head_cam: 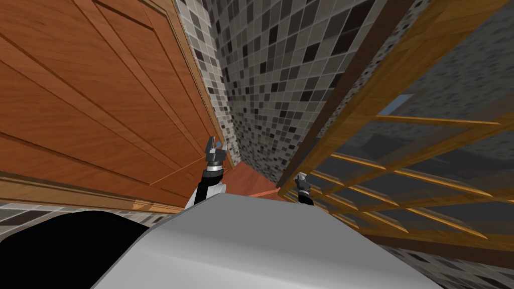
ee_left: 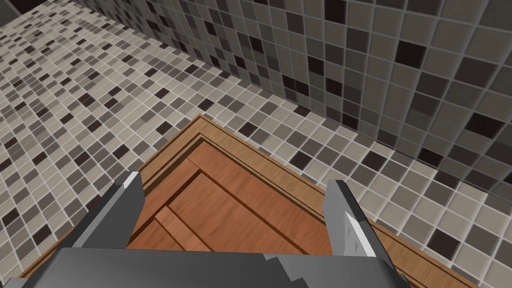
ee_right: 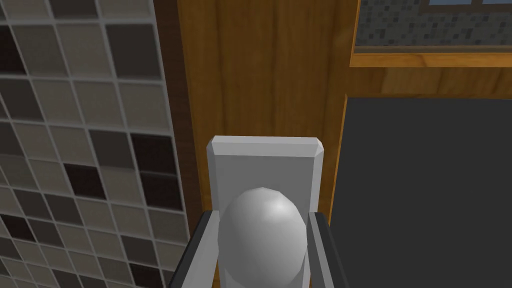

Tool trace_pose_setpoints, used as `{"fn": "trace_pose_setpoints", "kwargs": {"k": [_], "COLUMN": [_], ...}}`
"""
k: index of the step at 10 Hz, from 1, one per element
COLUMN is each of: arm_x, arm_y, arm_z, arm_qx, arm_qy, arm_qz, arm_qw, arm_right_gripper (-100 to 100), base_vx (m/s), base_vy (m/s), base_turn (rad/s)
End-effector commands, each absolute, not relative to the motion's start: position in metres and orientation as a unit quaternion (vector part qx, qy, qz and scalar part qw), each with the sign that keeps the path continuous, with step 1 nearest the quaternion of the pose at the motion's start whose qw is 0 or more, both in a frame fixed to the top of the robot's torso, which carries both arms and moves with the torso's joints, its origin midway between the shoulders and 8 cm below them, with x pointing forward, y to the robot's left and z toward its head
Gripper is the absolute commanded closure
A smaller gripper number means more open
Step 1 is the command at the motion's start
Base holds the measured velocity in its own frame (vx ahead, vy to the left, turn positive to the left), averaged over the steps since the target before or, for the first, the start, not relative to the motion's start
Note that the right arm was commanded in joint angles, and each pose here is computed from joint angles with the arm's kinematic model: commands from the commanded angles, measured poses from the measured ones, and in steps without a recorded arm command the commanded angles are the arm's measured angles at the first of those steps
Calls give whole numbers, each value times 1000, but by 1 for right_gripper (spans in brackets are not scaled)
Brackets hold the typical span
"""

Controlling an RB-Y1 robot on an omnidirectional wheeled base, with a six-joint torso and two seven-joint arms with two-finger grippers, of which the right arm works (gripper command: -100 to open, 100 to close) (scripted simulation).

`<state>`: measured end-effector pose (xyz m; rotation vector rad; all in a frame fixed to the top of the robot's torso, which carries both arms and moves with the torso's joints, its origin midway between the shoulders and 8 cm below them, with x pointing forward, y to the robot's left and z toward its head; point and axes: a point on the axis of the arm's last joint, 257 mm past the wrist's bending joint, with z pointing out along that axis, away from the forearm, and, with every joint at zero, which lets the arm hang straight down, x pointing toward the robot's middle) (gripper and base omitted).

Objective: Pull the door open

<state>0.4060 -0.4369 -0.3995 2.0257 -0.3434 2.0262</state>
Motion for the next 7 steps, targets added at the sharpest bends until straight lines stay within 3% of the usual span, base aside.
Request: {"fn": "trace_pose_setpoints", "kwargs": {"k": [1,6,7], "arm_x": [404,399,399], "arm_y": [-434,-422,-422], "arm_z": [-401,-400,-402], "arm_qx": [698,702,704], "arm_qy": [-111,-84,-87], "arm_qz": [697,702,699], "arm_qw": [119,84,89], "arm_right_gripper": [100,100,100], "base_vx": [-191,-234,-94], "base_vy": [10,-24,-18], "base_turn": [75,106,36]}}
